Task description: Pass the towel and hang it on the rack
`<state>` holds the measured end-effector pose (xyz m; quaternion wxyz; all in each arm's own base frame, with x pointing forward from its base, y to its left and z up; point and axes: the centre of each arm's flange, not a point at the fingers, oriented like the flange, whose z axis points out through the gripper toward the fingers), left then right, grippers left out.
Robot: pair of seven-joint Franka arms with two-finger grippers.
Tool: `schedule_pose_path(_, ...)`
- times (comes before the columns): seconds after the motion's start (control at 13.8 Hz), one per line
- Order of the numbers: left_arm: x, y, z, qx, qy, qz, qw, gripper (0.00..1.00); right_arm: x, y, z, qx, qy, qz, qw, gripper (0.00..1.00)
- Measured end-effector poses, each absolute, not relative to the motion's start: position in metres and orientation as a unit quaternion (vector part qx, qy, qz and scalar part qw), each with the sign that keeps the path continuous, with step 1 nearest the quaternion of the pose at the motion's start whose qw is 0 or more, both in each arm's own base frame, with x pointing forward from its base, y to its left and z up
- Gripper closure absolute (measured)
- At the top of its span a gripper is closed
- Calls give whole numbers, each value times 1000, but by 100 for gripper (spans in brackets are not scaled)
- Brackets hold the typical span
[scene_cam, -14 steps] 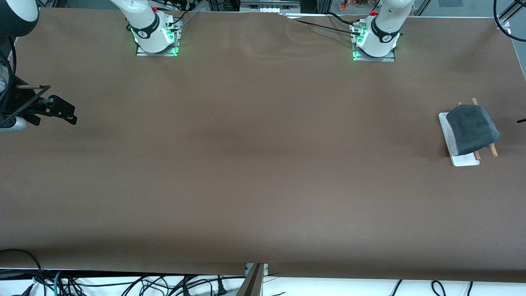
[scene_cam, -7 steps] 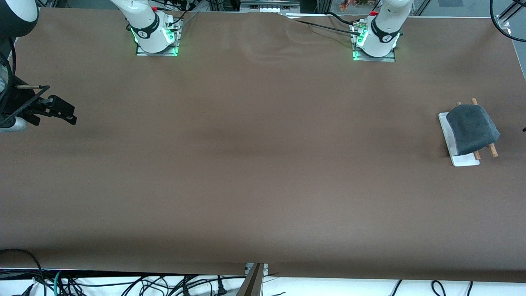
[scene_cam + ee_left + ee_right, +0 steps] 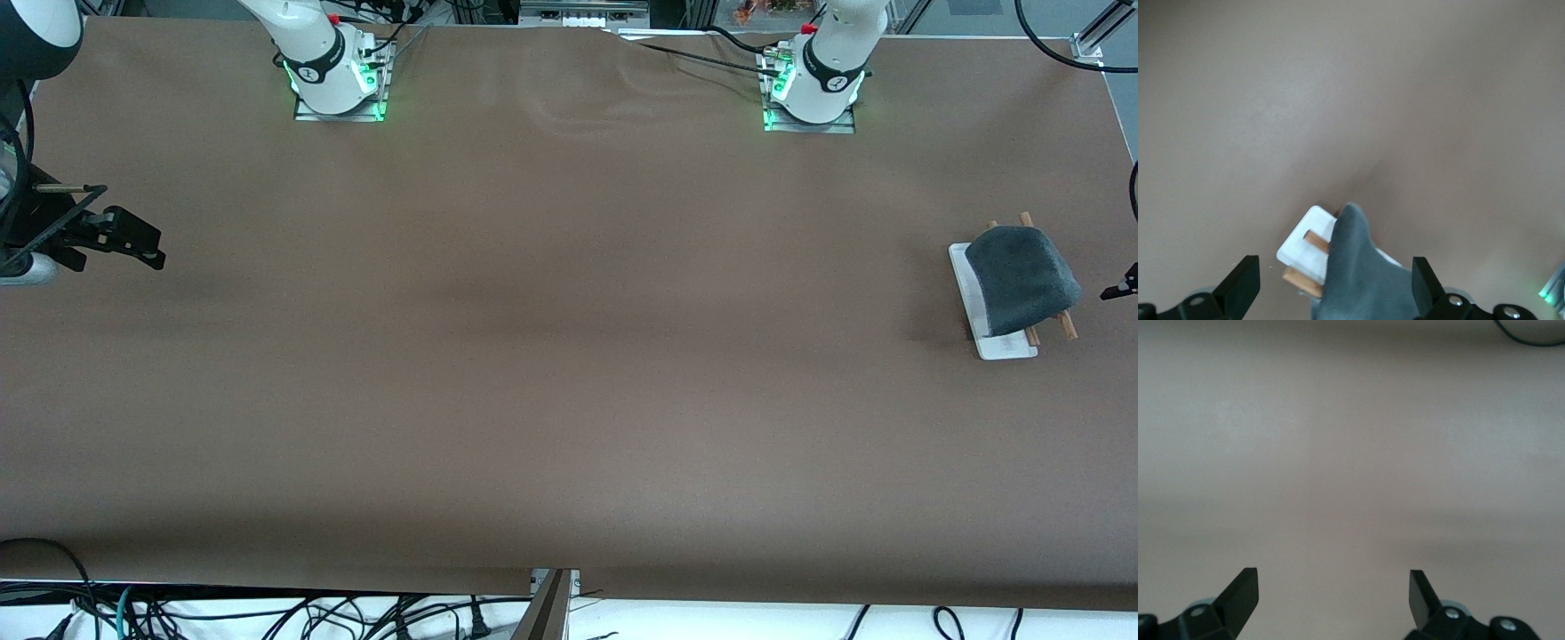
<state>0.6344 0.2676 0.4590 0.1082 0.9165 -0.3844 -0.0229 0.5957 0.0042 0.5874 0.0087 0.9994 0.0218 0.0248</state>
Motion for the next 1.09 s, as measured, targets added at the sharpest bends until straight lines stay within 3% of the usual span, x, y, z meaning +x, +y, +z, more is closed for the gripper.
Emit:
schedule_pose_path(0.43, 639, 120, 514, 957, -276, -62, 57, 0, 596, 4, 587, 999, 22, 25, 9, 0)
schedule_pose_path(1.09, 545, 12, 549, 997, -40, -60, 9, 0, 596, 4, 587, 999, 22, 25, 9, 0)
